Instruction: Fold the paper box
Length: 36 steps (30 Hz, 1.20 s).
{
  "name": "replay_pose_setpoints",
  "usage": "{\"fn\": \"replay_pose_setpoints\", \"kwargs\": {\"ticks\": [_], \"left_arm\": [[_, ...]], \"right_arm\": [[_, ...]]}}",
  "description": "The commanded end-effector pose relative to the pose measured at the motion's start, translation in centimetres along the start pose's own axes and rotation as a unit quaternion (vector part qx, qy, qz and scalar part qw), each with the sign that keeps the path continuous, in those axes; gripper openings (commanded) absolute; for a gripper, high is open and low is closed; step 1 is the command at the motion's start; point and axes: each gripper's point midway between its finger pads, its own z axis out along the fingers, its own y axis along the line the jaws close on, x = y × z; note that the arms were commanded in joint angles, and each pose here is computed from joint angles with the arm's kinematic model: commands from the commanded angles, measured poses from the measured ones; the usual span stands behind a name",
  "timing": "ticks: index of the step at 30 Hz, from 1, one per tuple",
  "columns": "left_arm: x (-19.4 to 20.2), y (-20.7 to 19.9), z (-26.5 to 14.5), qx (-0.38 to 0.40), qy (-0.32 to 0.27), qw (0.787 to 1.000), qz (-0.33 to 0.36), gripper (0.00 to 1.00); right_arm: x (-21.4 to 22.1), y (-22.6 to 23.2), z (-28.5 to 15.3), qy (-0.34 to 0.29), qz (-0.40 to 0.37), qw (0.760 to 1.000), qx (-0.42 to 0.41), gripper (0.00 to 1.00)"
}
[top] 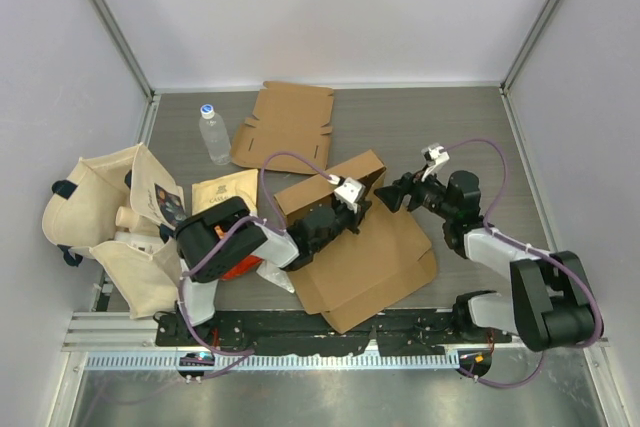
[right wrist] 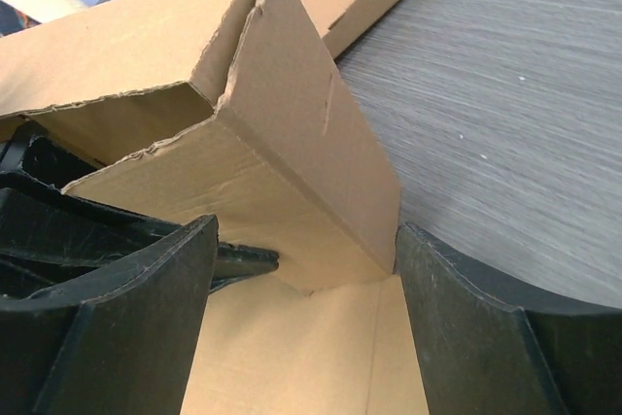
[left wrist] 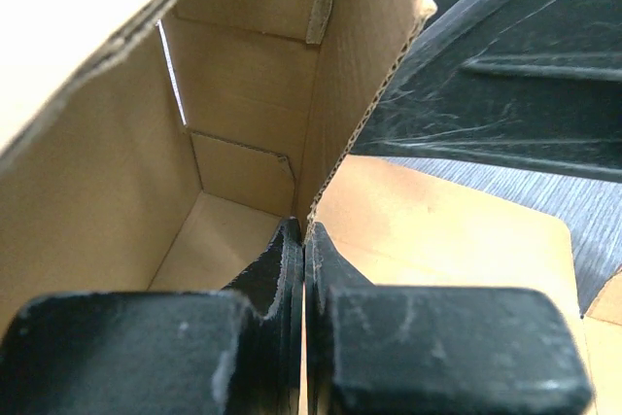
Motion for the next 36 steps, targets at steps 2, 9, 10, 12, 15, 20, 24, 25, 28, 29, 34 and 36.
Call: {"fn": "replay_pose_setpoints", "kwargs": {"ticks": [2,9,10,12,15,20,24,25,28,29,34,36], "left_arm": [[-1.6,-1.1,-0.7,0.035,-0.005,0.999,0.006,0.05],[-3.8,-3.1,-3.2,0.079,0.027,0.996,-0.042,0.45],[-4.0,-3.7,-3.8,0.091,0.031,0.994,-0.051,0.47],[-5.3,-4.7,-5.4,0.117,0.043,0.990,-0.061,0.48],[-6.9,-6.5,-8.5,0.160,0.079,0.982,-0.065,0.56],[-9.9,-4.8,-12.7,0.118,0.133,0.983,-0.046,0.56],[-16.4,2.3,-13.9,-0.031,0.096,0.994,-0.052,0.62],[-17.2,3.2,-13.7,-0.042,0.089,0.994,-0.056,0.64],[-19.5,7.6,-11.8,-0.100,0.070,0.989,-0.085,0.67],[-19.7,7.8,-11.0,-0.088,0.074,0.989,-0.095,0.68],[-17.8,11.9,-4.6,-0.111,0.143,0.980,-0.083,0.66],[-17.8,11.0,-3.0,-0.044,0.155,0.982,-0.094,0.67]], "right_arm": [[-3.4,2.5,0.8,-0.091,-0.073,0.989,-0.089,0.79],[-2.1,2.4,2.2,-0.070,-0.071,0.989,-0.110,0.73],[-2.0,2.3,2.2,-0.070,-0.074,0.989,-0.108,0.73],[-1.8,2.4,2.2,-0.069,-0.074,0.989,-0.108,0.73],[-1.7,2.4,2.4,-0.068,-0.079,0.989,-0.108,0.73],[-1.3,2.1,3.3,-0.063,-0.079,0.990,-0.097,0.70],[-0.4,2.0,3.8,-0.054,-0.093,0.991,-0.084,0.68],[-0.4,2.1,4.0,-0.055,-0.098,0.990,-0.085,0.67],[-0.4,2.4,4.3,-0.053,-0.107,0.989,-0.087,0.66],[-0.3,2.4,4.2,-0.052,-0.109,0.989,-0.085,0.66],[-0.5,1.6,4.3,-0.062,-0.121,0.989,-0.055,0.70],[-0.5,1.5,4.4,-0.062,-0.125,0.989,-0.053,0.72]]}}
